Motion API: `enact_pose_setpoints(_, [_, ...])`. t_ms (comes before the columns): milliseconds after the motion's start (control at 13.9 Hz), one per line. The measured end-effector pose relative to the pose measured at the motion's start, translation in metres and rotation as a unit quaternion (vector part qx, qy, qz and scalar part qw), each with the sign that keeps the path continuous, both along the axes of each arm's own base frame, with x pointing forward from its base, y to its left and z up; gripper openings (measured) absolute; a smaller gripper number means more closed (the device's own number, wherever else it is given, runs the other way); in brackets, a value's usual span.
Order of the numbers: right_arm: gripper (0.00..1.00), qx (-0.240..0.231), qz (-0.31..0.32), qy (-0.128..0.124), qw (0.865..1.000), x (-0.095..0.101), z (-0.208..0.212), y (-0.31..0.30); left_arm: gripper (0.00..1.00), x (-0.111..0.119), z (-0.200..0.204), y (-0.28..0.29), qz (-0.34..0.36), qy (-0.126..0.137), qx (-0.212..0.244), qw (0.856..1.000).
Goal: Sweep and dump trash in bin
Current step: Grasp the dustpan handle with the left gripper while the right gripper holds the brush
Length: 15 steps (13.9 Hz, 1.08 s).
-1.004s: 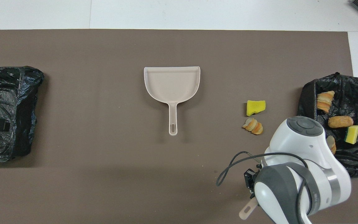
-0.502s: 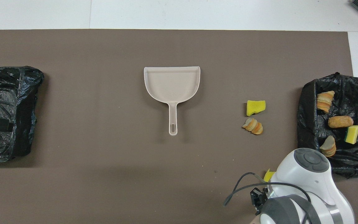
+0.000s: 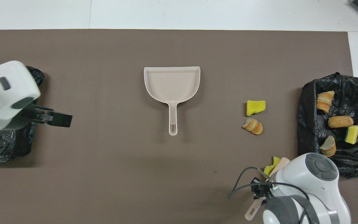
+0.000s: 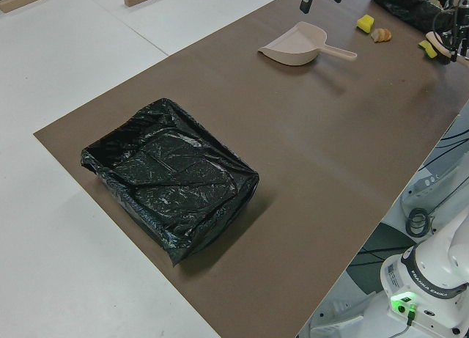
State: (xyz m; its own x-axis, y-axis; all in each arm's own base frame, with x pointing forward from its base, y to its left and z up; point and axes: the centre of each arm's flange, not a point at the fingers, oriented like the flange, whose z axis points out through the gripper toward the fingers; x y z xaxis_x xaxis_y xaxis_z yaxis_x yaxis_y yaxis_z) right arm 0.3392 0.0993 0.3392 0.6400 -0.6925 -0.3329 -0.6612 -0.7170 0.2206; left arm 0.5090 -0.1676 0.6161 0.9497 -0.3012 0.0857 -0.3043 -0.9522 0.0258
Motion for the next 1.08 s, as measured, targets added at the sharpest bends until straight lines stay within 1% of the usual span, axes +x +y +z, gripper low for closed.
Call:
enact_pose_setpoints(143, [0.26,0.006,0.010,-0.018,1.000,0.019,0.006,0.011,1.00,0.015,-0.037,-0.058,0.013,-0.015,-0.016,1.000])
enact_pose_setpoints(215, [0.26,0.010,0.015,-0.029,0.999,0.032,0.011,0.017,1.00,0.020,-0.052,-0.078,0.018,-0.017,-0.021,0.999])
enact_pose_setpoints(430, [0.26,0.029,0.038,-0.049,0.998,0.076,0.025,0.035,1.00,0.022,-0.098,-0.141,0.031,-0.016,-0.035,0.999])
enact_pose_setpoints(502, [0.26,0.035,0.048,-0.047,0.997,0.089,0.032,0.044,1.00,0.020,-0.118,-0.167,0.037,-0.017,-0.042,0.998])
enact_pose_setpoints(645, [0.26,0.043,0.068,-0.025,0.996,0.111,0.053,0.064,1.00,0.017,-0.160,-0.210,0.048,-0.019,-0.056,0.997])
enact_pose_setpoints(717, [0.26,0.043,0.077,-0.021,0.996,0.123,0.068,0.069,1.00,0.015,-0.182,-0.226,0.048,-0.014,-0.057,0.997])
enact_pose_setpoints(860, [0.26,0.025,0.106,-0.033,0.993,0.142,0.088,0.068,1.00,0.010,-0.212,-0.243,0.045,-0.006,-0.054,0.998])
enact_pose_setpoints(932, [0.26,0.015,0.130,-0.041,0.991,0.148,0.092,0.066,1.00,0.010,-0.220,-0.244,0.045,-0.004,-0.053,0.998])
enact_pose_setpoints(1076, [0.26,0.001,0.178,-0.046,0.983,0.156,0.091,0.062,1.00,0.006,-0.236,-0.240,0.046,0.002,-0.046,0.998])
